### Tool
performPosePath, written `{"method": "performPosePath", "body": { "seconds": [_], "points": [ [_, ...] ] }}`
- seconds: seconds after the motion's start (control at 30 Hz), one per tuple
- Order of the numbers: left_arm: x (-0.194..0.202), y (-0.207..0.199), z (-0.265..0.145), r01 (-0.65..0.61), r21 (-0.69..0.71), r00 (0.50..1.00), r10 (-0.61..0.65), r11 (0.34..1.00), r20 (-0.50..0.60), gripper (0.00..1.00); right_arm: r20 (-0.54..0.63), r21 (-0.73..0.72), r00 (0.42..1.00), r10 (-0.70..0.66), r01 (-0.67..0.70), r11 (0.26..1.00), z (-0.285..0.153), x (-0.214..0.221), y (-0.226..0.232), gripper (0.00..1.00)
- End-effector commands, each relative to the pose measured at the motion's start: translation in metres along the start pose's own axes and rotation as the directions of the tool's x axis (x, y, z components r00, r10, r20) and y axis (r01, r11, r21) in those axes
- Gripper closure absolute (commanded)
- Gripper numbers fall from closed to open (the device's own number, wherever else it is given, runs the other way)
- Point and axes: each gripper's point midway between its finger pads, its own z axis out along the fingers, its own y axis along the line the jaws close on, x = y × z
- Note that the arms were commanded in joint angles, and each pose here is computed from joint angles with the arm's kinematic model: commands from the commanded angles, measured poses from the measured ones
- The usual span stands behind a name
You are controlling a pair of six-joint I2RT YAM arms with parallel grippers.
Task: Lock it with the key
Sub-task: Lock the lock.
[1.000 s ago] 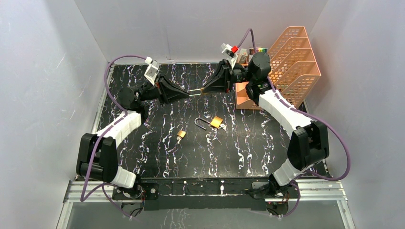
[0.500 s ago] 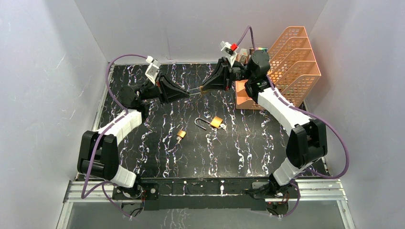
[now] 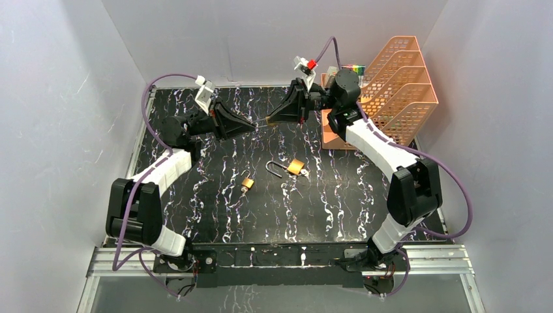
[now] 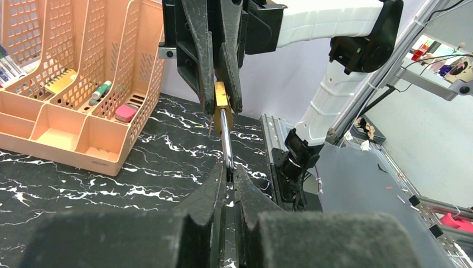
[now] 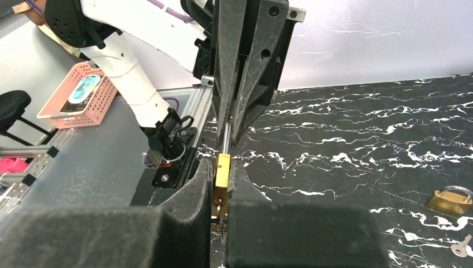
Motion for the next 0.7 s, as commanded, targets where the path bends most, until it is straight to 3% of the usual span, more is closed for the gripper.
{"method": "performPosePath", "body": {
  "seconds": [0.0,0.43,0.5,0.53,0.57,0.67],
  "points": [
    [-0.038,-0.035,0.035,-0.188,0.086,0.972,0.173,0.978,0.162,1.00,0.001,-0.143,1.000,-0.028,0.028,0.989,0.073,0.015,0.034,1.00],
    [-0.042,-0.048,0.035,-0.221,0.095,0.963,0.202,0.971,0.176,0.99,-0.003,-0.160,1.000,-0.030,0.030,0.987,0.076,0.013,0.041,1.00],
    [-0.044,-0.048,0.035,-0.222,0.085,0.961,0.203,0.971,0.188,0.81,-0.003,-0.161,0.999,-0.032,0.031,0.986,0.075,0.013,0.043,1.00],
    [-0.044,-0.048,0.034,-0.225,0.085,0.960,0.207,0.971,0.187,0.84,-0.002,-0.159,0.999,-0.034,0.033,0.987,0.074,0.013,0.043,1.00],
    [-0.043,-0.049,0.034,-0.230,0.089,0.961,0.211,0.969,0.181,0.98,0.000,-0.158,0.999,-0.035,0.034,0.987,0.074,0.012,0.043,1.00],
    [-0.045,-0.050,0.033,-0.238,0.084,0.958,0.220,0.968,0.184,1.00,0.003,-0.157,0.999,-0.038,0.038,0.987,0.072,0.011,0.044,1.00]
  ]
}}
